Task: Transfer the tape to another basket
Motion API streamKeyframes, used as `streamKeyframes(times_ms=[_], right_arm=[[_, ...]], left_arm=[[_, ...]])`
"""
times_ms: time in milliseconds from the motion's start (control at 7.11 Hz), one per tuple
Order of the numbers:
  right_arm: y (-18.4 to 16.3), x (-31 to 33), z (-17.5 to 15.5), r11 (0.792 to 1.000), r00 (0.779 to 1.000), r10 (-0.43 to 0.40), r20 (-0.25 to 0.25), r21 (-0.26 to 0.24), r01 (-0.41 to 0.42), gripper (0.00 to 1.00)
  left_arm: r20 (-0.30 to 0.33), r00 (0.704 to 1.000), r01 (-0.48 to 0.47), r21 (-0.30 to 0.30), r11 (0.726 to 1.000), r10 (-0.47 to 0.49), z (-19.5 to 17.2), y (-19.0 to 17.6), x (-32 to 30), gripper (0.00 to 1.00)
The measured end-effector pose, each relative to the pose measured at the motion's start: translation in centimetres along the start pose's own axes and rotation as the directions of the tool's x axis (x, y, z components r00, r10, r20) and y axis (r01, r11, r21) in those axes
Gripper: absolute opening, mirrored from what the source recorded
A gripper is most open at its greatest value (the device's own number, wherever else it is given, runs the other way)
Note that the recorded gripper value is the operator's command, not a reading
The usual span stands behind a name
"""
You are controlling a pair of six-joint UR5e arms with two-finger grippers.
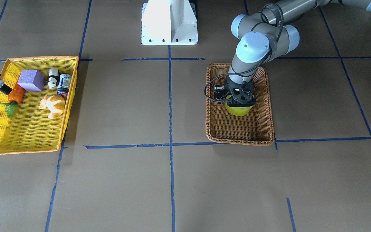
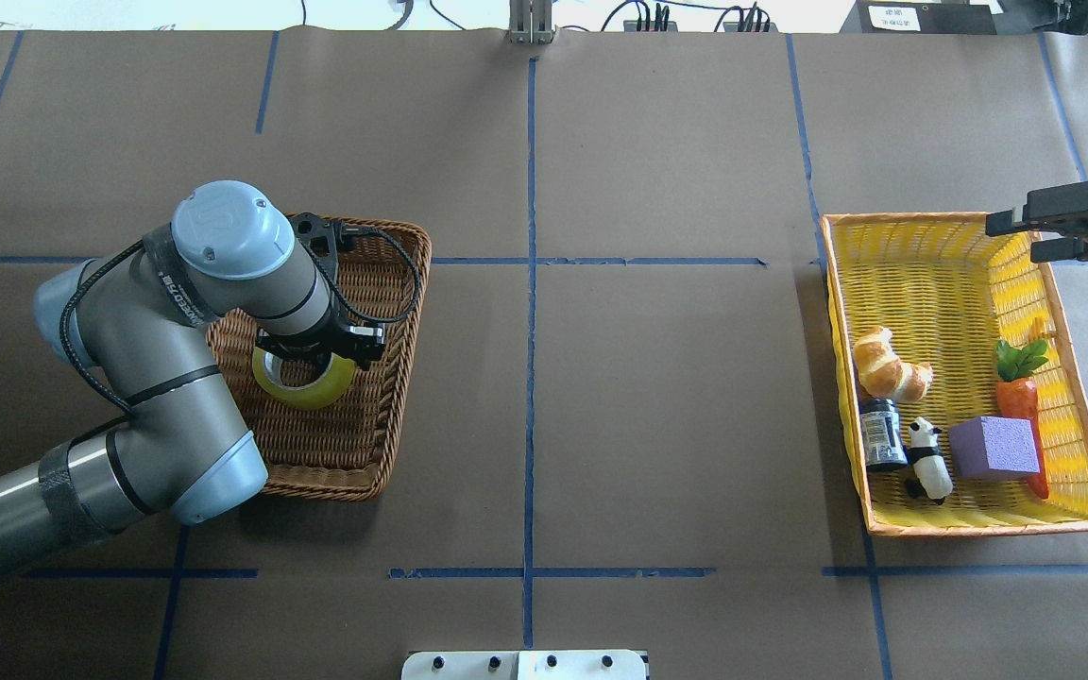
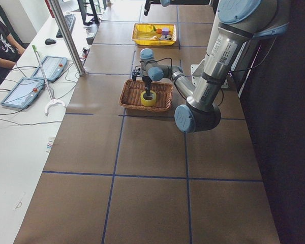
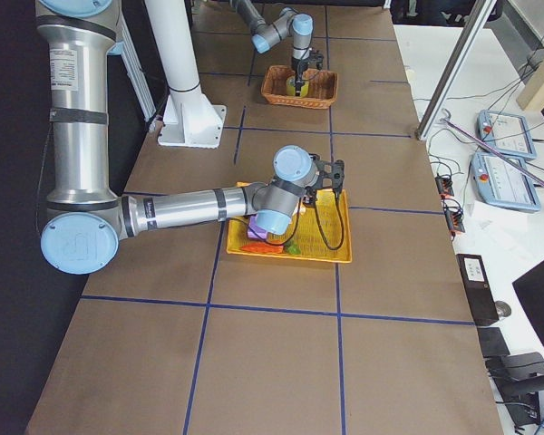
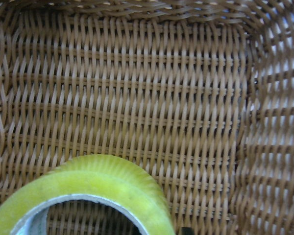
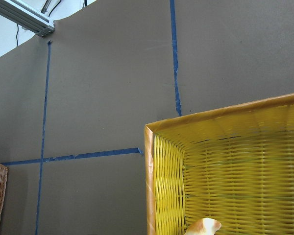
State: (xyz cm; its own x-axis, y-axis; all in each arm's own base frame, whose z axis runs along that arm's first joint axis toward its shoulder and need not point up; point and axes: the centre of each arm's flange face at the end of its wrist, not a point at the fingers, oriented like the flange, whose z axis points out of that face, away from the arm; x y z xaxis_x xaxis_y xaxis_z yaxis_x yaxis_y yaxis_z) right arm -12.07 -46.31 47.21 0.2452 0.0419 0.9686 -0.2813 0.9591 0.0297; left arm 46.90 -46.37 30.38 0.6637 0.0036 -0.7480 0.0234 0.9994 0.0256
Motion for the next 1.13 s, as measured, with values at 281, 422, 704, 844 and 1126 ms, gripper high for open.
streamKeyframes(times_ms=[281,422,704,844,1126], right_arm=[[-0.5,0.5,-0.3,1.0,1.0,0.015,-0.021,0.008,-0.014,1.0],[-1.1,1.2,-0.8,1.0,0.999,0.0,-0.053,0.012,0.0,1.0],[-3.2,4.5,-2.9,0.992,0.978,-0.123,-0.17,-0.001,0.125,1.0],[-4.1,7.1,-5.1,0.978,0.95,-0.206,-0.234,-0.023,0.207,1.0],[-5.3,11.8,-9.7,0.944,0.887,-0.33,-0.323,-0.099,0.315,1.0]], left_arm=[[-0.054,0.998,-0.041,0.084,0.996,0.046,-7.2,-1.3,-1.6,1.0],[-0.033,0.992,-0.114,0.116,0.987,0.118,-10.5,-2.0,-3.5,1.0],[0.055,0.973,-0.228,0.116,0.967,0.223,-15.7,-4.7,-11.6,1.0],[0.071,0.963,-0.265,0.097,0.959,0.259,-17.6,-6.0,-17.4,1.0],[0.069,0.935,-0.353,0.065,0.933,0.349,-20.8,-8.2,-29.2,1.0]])
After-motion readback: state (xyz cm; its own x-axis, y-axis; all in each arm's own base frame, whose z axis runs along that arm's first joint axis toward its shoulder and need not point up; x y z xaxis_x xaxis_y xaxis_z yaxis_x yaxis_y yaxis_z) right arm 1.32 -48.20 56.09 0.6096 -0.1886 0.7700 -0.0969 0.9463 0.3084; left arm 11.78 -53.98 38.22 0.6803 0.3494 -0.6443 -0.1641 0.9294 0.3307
